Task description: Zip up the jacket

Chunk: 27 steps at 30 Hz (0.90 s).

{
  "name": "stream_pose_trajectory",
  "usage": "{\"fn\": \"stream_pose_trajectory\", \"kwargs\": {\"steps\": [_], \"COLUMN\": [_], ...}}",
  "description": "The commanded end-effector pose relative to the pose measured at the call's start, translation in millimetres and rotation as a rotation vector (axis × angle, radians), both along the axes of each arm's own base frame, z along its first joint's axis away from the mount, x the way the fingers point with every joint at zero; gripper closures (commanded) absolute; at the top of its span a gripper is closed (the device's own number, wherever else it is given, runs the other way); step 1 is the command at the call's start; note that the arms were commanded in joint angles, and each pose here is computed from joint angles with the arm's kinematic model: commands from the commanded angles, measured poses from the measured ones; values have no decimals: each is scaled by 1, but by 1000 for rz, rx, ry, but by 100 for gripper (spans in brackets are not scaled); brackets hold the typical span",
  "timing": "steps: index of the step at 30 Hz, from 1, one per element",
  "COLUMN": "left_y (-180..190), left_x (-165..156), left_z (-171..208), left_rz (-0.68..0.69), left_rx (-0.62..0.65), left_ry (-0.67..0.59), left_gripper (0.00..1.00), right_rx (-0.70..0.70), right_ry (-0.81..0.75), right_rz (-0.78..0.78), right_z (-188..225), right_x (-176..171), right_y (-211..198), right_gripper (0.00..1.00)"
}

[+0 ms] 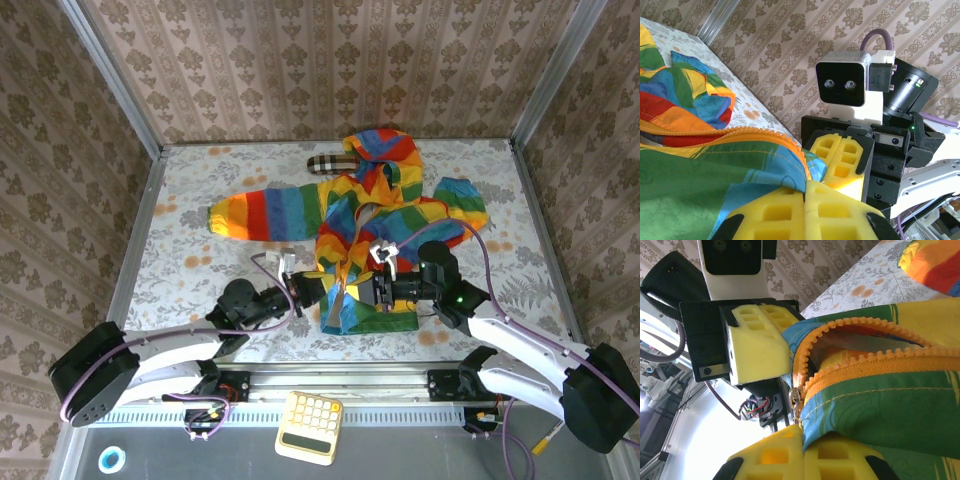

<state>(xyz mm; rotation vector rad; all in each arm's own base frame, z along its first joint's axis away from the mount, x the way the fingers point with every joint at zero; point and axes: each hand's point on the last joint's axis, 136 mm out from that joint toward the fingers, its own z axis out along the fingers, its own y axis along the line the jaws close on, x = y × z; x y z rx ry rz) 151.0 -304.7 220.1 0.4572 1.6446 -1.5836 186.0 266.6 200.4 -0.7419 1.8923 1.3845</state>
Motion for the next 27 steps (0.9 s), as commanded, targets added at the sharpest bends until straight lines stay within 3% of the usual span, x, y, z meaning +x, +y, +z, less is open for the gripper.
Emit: {"fn": "stream_pose_trajectory", "kwargs": {"steps": [1,27], "left_y": [0,-4], "left_x": [-4,-15], "left_z": [1,-7], "left_rz": [-27,-73], "left_rx": [-26,-42], "left_ry": [4,62], "left_gripper": [100,100], "right_rx": [50,41], "right_ry": [-58,-63], "right_rz": [10,-58], "right_z": [16,15], "right_x": [-1,14], "right_y": [0,-3], "right_gripper": [100,100]}}
